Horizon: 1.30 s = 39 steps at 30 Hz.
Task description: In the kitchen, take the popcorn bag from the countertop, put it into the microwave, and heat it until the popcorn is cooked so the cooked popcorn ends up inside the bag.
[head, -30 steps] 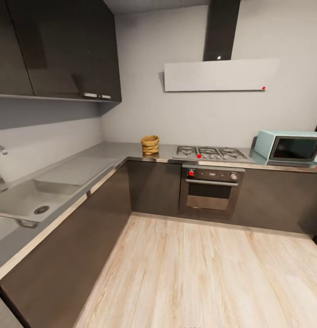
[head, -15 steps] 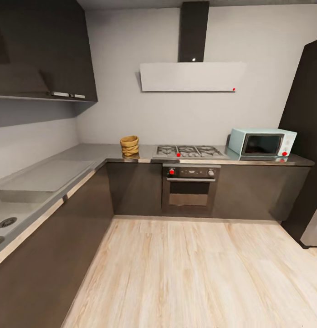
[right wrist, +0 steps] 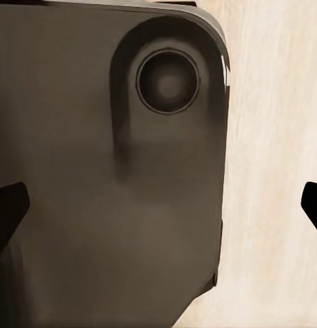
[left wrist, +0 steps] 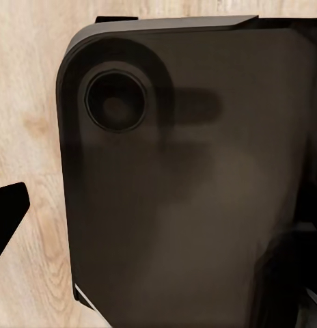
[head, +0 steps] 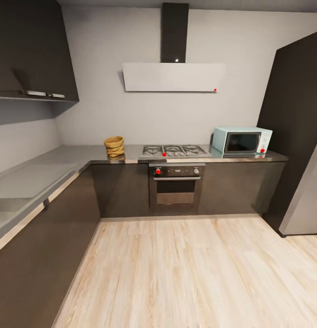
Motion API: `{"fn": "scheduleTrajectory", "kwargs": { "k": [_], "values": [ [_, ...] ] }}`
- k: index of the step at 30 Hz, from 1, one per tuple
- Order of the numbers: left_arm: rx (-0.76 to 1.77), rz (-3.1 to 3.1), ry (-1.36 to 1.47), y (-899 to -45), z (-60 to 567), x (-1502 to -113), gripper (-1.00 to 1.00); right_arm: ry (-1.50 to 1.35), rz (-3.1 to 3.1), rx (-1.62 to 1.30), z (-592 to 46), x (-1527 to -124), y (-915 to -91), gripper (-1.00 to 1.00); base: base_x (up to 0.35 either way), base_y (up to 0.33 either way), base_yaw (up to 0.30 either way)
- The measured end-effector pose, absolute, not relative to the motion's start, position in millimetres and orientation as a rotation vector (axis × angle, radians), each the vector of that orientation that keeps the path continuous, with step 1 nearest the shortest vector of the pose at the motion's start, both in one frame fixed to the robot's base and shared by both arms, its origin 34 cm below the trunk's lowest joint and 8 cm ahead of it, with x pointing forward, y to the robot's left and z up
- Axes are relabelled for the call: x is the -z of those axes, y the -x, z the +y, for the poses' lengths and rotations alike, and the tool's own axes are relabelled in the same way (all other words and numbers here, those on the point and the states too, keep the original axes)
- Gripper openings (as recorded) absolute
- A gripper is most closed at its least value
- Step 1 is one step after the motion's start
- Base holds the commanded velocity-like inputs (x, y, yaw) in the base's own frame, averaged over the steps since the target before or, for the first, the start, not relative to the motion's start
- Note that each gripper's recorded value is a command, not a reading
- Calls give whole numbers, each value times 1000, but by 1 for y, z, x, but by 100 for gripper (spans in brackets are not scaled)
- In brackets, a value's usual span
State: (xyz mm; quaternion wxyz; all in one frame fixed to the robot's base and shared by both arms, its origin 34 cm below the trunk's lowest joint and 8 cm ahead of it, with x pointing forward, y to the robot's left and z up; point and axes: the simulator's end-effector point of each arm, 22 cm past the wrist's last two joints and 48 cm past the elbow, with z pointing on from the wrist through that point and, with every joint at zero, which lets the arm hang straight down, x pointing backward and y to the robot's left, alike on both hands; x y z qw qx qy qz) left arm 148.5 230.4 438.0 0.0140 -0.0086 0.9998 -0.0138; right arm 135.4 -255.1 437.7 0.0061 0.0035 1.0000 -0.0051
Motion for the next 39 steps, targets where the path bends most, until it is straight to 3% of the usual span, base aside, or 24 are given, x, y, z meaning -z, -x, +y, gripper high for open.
{"fn": "scheduleTrajectory", "kwargs": {
  "k": [39],
  "values": [
    [43, 3113, 27, -149, 230, -438, 100, -9, 3129, 17, -256, -438, -135, 100, 0, 0, -215]
  ]
}}
